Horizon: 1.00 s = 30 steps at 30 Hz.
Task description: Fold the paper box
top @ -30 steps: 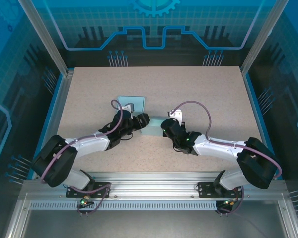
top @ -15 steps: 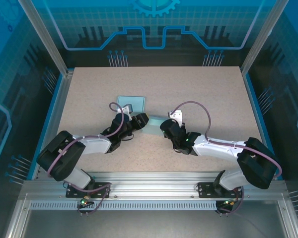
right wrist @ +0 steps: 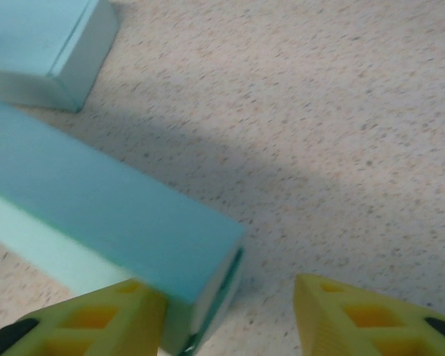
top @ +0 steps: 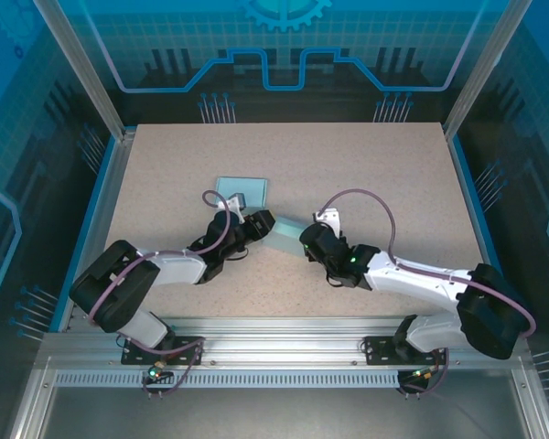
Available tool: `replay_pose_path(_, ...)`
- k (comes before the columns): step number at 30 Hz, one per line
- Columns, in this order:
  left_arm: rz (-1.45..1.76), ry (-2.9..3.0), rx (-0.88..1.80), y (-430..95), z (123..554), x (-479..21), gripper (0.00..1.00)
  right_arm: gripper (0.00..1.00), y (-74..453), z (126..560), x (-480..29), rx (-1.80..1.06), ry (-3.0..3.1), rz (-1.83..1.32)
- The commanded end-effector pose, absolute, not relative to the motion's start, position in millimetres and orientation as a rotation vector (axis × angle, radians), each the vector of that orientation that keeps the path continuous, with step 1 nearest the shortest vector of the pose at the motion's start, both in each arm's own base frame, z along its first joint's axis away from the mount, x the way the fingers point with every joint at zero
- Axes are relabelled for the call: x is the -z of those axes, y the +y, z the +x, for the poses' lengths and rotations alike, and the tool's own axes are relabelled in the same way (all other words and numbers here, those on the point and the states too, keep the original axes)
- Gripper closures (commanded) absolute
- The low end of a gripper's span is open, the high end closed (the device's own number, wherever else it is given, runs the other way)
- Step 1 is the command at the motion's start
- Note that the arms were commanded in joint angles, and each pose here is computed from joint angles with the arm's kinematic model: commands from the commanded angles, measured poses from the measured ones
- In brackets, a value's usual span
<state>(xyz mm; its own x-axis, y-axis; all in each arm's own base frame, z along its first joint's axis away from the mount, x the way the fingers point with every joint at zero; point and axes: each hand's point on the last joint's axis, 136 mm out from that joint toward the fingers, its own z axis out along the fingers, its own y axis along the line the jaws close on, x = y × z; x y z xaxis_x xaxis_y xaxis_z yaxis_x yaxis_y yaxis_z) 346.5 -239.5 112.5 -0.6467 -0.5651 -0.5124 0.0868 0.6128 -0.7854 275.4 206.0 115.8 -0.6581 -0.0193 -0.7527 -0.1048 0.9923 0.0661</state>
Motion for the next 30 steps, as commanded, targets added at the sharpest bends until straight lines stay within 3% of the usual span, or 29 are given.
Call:
replay_pose_path(1,-0.407,2.419,0.859,-226,297,-19,0.55,0.45,223,251,-106,-0.260,2.377,-0.186)
replay_pose_path(7,-0.392,2.421,0.855,-230,296,-18,0.55,0.33,232,252,-118,-0.436,2.349,-0.132)
replay_pose_path(18,-0.389,2.424,0.843,-229,296,-16,0.55,0.13,203,270,-140,-0.774,2.281,0.248)
replay_pose_path(25,-0.377,2.421,0.848,-232,296,-17,0.55,0.15,199,280,-133,-0.877,2.278,0.348)
replay_pose_path(30,-0.371,2.421,0.849,-234,296,-18,0.56,0.27,193,284,-130,-0.884,2.276,0.390)
